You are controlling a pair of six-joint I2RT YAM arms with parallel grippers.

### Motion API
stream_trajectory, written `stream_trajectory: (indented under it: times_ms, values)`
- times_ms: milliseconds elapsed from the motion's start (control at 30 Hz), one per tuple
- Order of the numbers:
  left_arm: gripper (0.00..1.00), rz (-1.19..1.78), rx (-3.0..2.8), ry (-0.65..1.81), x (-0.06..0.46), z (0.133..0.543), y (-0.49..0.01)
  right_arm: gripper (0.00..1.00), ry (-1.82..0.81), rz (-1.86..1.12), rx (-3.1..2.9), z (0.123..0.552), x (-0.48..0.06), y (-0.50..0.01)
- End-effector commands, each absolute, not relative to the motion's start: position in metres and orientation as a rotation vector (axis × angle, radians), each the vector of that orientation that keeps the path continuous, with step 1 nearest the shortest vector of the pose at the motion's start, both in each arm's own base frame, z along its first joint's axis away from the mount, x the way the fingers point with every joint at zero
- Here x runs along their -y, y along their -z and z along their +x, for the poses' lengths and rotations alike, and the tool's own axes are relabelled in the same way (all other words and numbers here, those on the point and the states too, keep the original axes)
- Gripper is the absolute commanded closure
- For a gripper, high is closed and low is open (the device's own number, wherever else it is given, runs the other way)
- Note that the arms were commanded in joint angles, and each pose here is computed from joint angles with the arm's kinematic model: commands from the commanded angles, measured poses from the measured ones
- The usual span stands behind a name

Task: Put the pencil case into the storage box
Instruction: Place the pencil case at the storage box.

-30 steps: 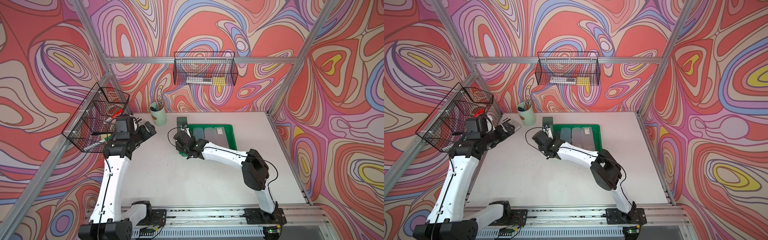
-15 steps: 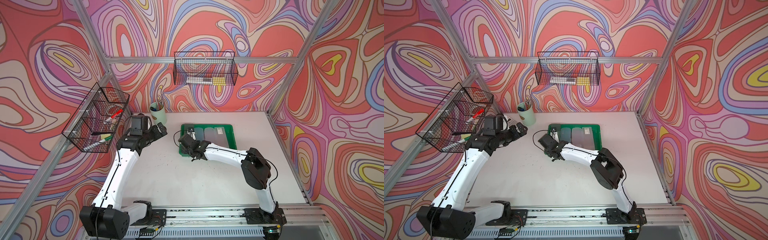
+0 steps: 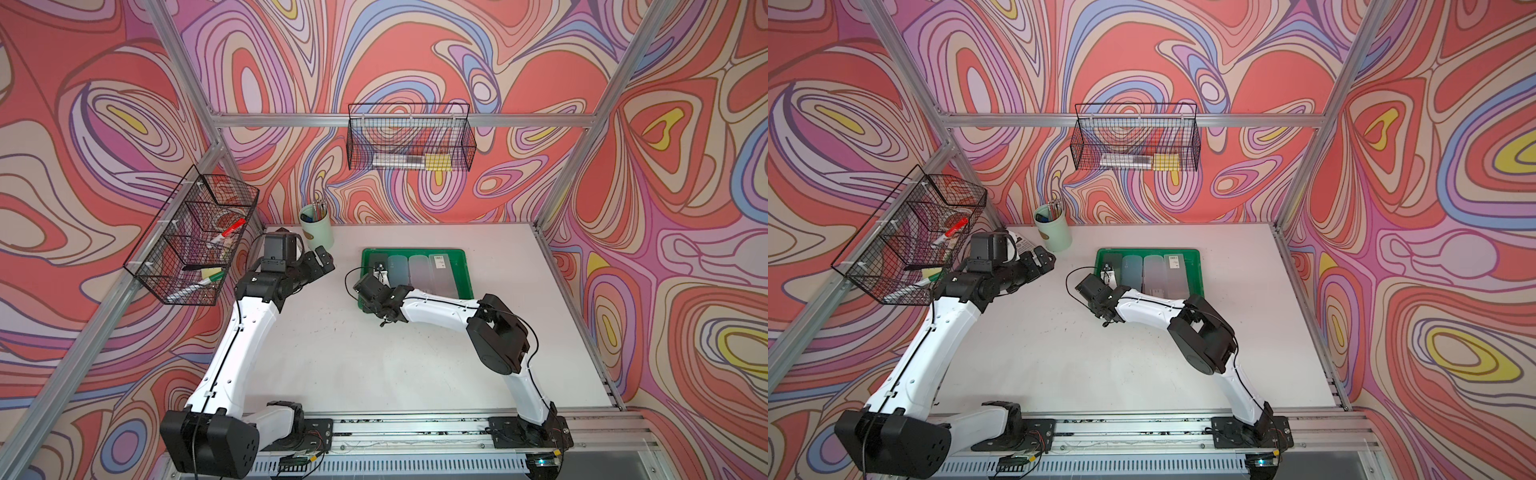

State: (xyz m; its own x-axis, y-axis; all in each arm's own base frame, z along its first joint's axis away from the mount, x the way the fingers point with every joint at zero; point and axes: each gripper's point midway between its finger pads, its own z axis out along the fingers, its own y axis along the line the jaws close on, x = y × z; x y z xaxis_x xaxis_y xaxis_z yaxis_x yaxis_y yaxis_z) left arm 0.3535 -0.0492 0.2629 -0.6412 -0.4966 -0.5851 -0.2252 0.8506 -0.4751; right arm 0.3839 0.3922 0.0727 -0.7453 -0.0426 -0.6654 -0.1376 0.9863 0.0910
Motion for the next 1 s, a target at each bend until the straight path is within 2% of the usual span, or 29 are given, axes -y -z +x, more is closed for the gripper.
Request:
stream_trajectory:
  times_ms: [0,33,100,233,467,600,733,967]
  values:
    - [0.01,-0.509,-2.263,0.466,0.050,0.358,-0.262,0.39,-0.231,-0.133,-2.411,0.387,-0.406,-0.072]
    - [0.01,-0.509,-2.265,0.465,0.050,0.358,-0.261,0.31,-0.241,-0.138,-2.410,0.387,-0.407,-0.074]
    - [0.01,-0.511,-2.268,0.465,0.050,0.358,-0.259,0.20,-0.261,-0.153,-2.405,0.387,-0.411,-0.078]
    - [0.01,-0.510,-2.274,0.457,0.049,0.358,-0.256,0.13,-0.248,-0.156,-2.387,0.388,-0.407,-0.089]
    - [0.01,-0.504,-2.283,0.431,0.047,0.357,-0.252,0.11,-0.281,-0.127,-2.306,0.396,-0.396,-0.135]
    - [0.01,-0.497,-2.284,0.432,0.048,0.357,-0.250,0.15,-0.411,-0.092,-2.258,0.411,-0.387,-0.163]
    - [0.01,-0.467,-2.285,0.424,0.048,0.356,-0.240,0.17,-0.433,-0.059,-2.255,0.428,-0.371,-0.168]
    - [0.01,-0.378,-2.246,0.280,0.032,0.349,-0.228,0.04,-0.347,0.052,-2.171,0.437,-0.312,-0.179]
